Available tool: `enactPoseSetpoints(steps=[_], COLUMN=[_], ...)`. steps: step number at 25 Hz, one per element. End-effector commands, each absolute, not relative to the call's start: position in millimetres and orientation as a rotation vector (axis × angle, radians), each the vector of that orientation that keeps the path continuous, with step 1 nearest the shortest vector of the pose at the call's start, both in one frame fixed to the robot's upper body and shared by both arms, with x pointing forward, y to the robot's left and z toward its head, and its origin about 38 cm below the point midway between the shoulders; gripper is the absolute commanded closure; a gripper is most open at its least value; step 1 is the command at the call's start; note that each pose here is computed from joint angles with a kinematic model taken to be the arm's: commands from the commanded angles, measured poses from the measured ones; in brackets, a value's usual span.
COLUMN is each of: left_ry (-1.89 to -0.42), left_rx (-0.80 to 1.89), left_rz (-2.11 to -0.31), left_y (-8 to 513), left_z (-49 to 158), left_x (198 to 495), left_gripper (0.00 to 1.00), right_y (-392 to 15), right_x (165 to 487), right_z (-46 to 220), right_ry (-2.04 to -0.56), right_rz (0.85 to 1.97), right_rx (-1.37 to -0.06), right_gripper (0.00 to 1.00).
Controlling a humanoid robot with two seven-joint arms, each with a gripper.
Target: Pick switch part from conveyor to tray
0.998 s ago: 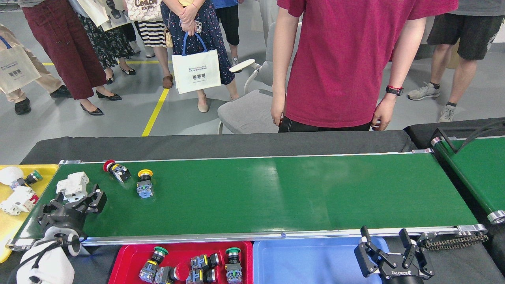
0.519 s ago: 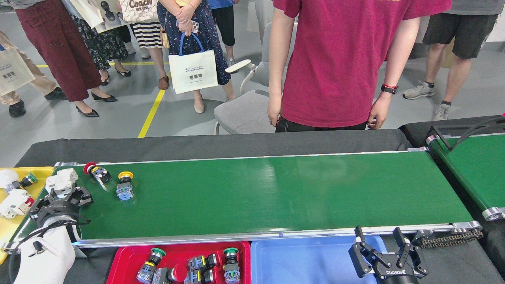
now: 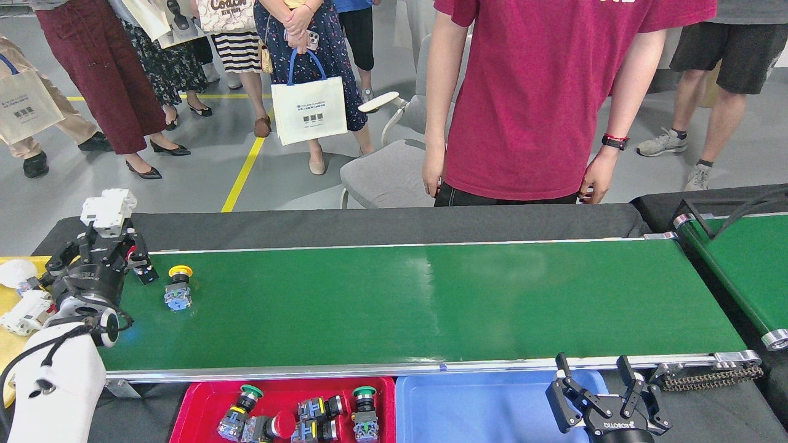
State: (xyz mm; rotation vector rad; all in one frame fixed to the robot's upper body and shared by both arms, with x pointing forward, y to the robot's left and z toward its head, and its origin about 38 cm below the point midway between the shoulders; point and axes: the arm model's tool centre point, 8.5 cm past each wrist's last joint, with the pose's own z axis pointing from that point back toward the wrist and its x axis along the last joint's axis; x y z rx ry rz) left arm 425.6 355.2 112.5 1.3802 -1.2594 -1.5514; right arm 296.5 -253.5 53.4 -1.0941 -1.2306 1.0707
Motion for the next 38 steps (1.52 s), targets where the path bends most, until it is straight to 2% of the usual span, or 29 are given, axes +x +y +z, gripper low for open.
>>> enactPoseSetpoints(steps=[1, 3, 4, 5, 7, 9, 14, 15, 16, 17, 18, 22, 25, 27, 28, 30, 32, 34, 38], left_ry=[-1.471, -1.659, -1.688, -1.689, -1.689, -1.689, -1.721, -1.727, -1.715, -1.677, -1.653, -1.642, -1.586, -1.430, -1.310, -1.164, -1.103, -1.112, -1.019], left_rx=[1.261, 1.046, 0.920, 0.818, 0.710, 0.673, 0.690, 0.686, 0.690, 0.723, 0.758, 0.798, 0.874, 1.036, 1.148, 1.241, 1.240, 1.199, 1.203], left_rz=[-1.713, -1.843, -1.892, -1.940, -2.022, -2.048, -2.090, -2.107, -2.128, -2.137, -2.121, -2.074, -1.941, -1.766, -1.649, -1.520, -1.419, -1.372, -1.333], left_y=[296, 217, 180, 154, 116, 97, 57, 48, 40, 35, 34, 28, 46, 90, 131, 203, 275, 319, 354], left_z=[118, 102, 86, 72, 57, 51, 57, 58, 58, 58, 58, 60, 65, 66, 67, 65, 64, 65, 53], left_x=[383, 323, 302, 289, 269, 258, 255, 252, 250, 251, 253, 252, 267, 290, 304, 312, 305, 289, 275], left_gripper=[0.94, 0.92, 0.92, 0.92, 0.91, 0.91, 0.86, 0.75, 0.51, 0.20, 0.02, 0.00, 0.00, 0.00, 0.00, 0.00, 0.00, 0.00, 0.00], right_y=[-257, -257, -257, -258, -259, -264, -264, -264, -266, -266, -266, -266, -267, -269, -270, -270, -270, -270, -269], right_x=[298, 298, 298, 298, 297, 297, 297, 297, 297, 297, 297, 298, 297, 297, 297, 297, 297, 296, 296], right_z=[58, 59, 59, 59, 56, 56, 57, 58, 59, 58, 59, 59, 59, 59, 59, 59, 59, 59, 59], right_ry=[-1.234, -1.232, -1.230, -1.227, -1.221, -1.217, -1.224, -1.225, -1.222, -1.221, -1.221, -1.221, -1.218, -1.213, -1.212, -1.212, -1.212, -1.211, -1.212], right_rz=[1.067, 1.068, 1.068, 1.065, 1.070, 1.075, 1.059, 1.062, 1.068, 1.069, 1.070, 1.072, 1.069, 1.064, 1.063, 1.063, 1.062, 1.063, 1.064], right_rx=[-1.116, -1.120, -1.122, -1.124, -1.127, -1.142, -1.134, -1.139, -1.142, -1.141, -1.142, -1.142, -1.142, -1.148, -1.149, -1.149, -1.148, -1.147, -1.146], right_gripper=[0.02, 0.02, 0.02, 0.02, 0.01, 0.01, 0.01, 0.01, 0.01, 0.01, 0.01, 0.01, 0.01, 0.01, 0.01, 0.01, 0.01, 0.01, 0.01])
